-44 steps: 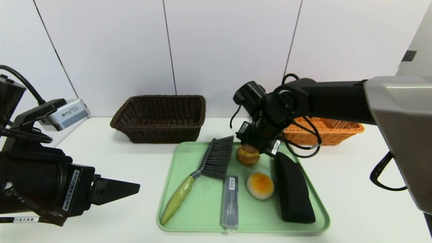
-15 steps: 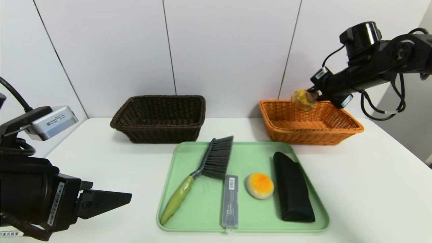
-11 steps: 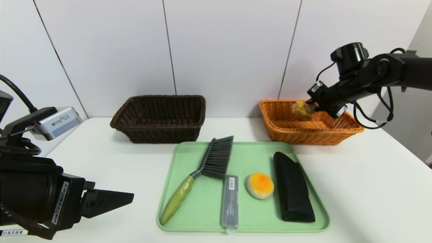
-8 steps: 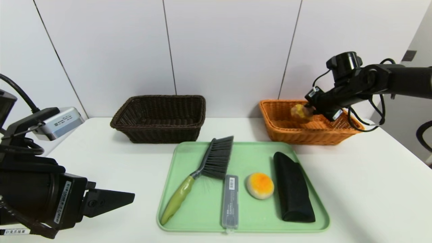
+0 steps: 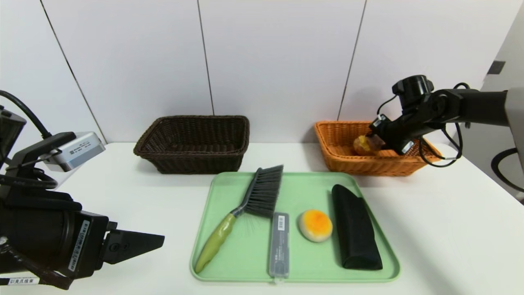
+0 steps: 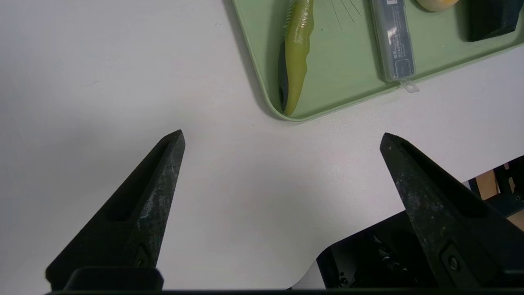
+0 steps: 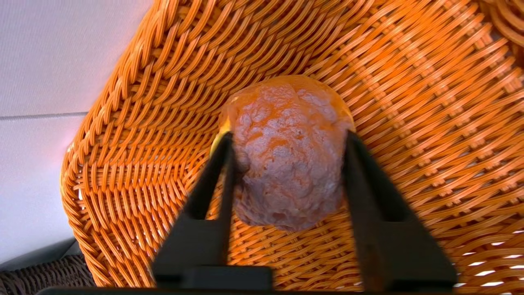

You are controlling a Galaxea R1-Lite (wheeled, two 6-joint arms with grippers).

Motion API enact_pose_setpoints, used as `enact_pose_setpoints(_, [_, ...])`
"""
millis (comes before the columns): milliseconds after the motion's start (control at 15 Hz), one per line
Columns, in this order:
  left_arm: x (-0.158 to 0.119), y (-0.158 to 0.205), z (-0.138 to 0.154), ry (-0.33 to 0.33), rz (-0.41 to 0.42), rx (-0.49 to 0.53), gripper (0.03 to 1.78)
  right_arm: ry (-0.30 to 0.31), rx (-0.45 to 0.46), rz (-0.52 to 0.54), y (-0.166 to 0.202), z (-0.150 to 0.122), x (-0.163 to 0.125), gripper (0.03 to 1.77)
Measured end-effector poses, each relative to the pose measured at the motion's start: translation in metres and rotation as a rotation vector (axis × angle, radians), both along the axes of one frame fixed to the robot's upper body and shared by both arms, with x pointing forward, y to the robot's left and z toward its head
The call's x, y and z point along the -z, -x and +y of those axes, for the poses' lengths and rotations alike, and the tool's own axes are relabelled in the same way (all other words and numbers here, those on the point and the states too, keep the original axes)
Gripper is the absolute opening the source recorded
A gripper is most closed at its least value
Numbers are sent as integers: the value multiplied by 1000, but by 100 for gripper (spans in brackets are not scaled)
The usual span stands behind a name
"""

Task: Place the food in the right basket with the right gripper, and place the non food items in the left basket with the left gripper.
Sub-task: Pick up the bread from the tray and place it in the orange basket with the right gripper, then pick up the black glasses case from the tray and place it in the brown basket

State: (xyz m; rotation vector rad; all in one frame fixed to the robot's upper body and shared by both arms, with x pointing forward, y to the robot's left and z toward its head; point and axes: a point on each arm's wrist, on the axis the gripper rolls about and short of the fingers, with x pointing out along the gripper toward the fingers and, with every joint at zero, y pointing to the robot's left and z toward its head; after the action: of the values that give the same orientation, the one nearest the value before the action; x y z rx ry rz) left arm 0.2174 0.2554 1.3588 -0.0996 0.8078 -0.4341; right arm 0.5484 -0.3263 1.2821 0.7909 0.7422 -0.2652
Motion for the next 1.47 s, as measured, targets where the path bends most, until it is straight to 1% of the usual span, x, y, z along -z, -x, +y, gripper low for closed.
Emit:
enact_pose_setpoints(200, [0,0,0,0,2,-1,169,-1,-1,-8,2,0,-5,114])
enact_pose_setpoints(333, [0,1,0,-1,4,-2,169,-4,-1,-34,7,0,-16,127])
enact_pose_setpoints(533, [0,1,1,-1,5,-3,169,-5,-22,-108,24,4,-51,141])
enact_pose_setpoints(733, [0,1,1,0,3,-4,169,-2,-40,-166,46,6,-83,150])
enact_pose_setpoints(867, [0,2,1,1,3,-4,169,-1,-59,-188,67,10,-106,155])
enact_pose_setpoints(1067, [4,3,2,-2,11,-6,169,43,-165,-116,116,32,-134,160])
enact_pose_setpoints(1200, [5,5,3,-2,12,-6,169,46,-244,-45,152,46,-144,163])
enact_pose_setpoints(1333, [4,6,4,4,10,-9,169,40,-334,6,181,60,-143,165])
enact_pose_setpoints(1467, [3,8,5,10,7,-14,169,32,-428,53,205,76,-136,166])
